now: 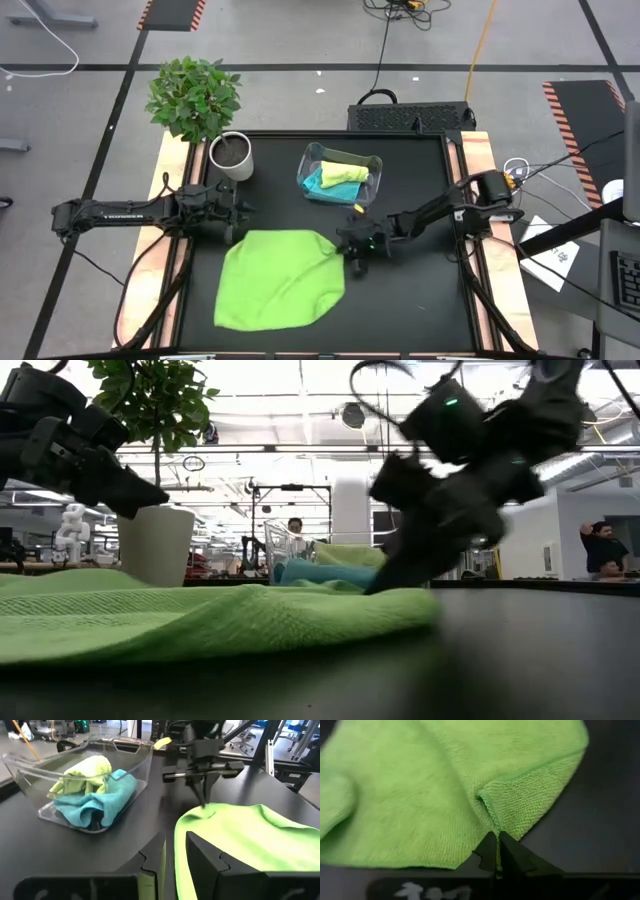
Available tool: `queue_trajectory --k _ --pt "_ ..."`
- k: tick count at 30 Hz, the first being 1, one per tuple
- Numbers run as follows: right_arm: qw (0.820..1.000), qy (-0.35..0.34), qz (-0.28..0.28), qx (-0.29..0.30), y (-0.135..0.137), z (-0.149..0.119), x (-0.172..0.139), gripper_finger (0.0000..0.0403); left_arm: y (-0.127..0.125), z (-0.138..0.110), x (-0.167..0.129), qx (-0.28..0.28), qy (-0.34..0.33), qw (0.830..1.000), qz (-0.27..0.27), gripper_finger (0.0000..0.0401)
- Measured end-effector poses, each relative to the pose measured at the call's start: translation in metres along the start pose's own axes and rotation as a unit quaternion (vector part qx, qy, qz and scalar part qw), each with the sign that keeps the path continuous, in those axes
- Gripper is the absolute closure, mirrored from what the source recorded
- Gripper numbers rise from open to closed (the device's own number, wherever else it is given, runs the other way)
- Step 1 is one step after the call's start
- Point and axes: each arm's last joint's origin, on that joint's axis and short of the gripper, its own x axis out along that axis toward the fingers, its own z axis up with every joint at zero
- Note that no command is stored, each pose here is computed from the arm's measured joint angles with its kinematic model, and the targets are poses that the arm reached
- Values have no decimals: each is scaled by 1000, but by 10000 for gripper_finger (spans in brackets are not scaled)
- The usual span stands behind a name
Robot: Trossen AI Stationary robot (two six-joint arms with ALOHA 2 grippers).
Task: Fold microfiber towels
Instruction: Fold the green towel
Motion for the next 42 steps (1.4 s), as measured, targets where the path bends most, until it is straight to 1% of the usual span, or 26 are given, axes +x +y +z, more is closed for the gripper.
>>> queue_trajectory --k 4,6,8,12,15,18,20,24,27,31,38,42 --pt "999 14 21 29 17 -19 -13 402 0 -2 0 -23 11 1000 -3 325" --pt "999 14 32 30 25 -24 -20 402 0 -3 0 -27 13 1000 -3 325" --pt "999 8 36 17 31 -26 -25 402 0 -3 0 -29 14 999 -2 325" --pt "997 -34 53 -44 41 -22 -35 387 0 -2 0 -37 11 999 -3 325" --pt "993 -66 60 -76 45 -15 -43 358 0 -2 0 -38 11 999 -3 325" --pt "990 -101 33 -95 46 -5 -52 316 0 -2 0 -39 11 999 -3 325" --pt "987 -112 26 -107 46 -2 -56 287 0 -2 0 -39 11 999 -3 325" --pt "985 -130 10 -111 46 2 -59 239 0 -2 0 -39 11 999 -3 325" --pt "987 -121 3 -108 45 0 -58 218 0 -2 0 -39 10 999 -3 325" --pt "989 -115 7 -92 46 -1 -58 210 0 -2 0 -32 10 999 -3 325" --pt "992 -88 -6 -89 47 -11 -46 217 0 -2 0 -25 10 1000 -3 325" --pt "993 -77 -32 -86 46 -12 -36 217 0 -2 0 -25 10 1000 -3 325"
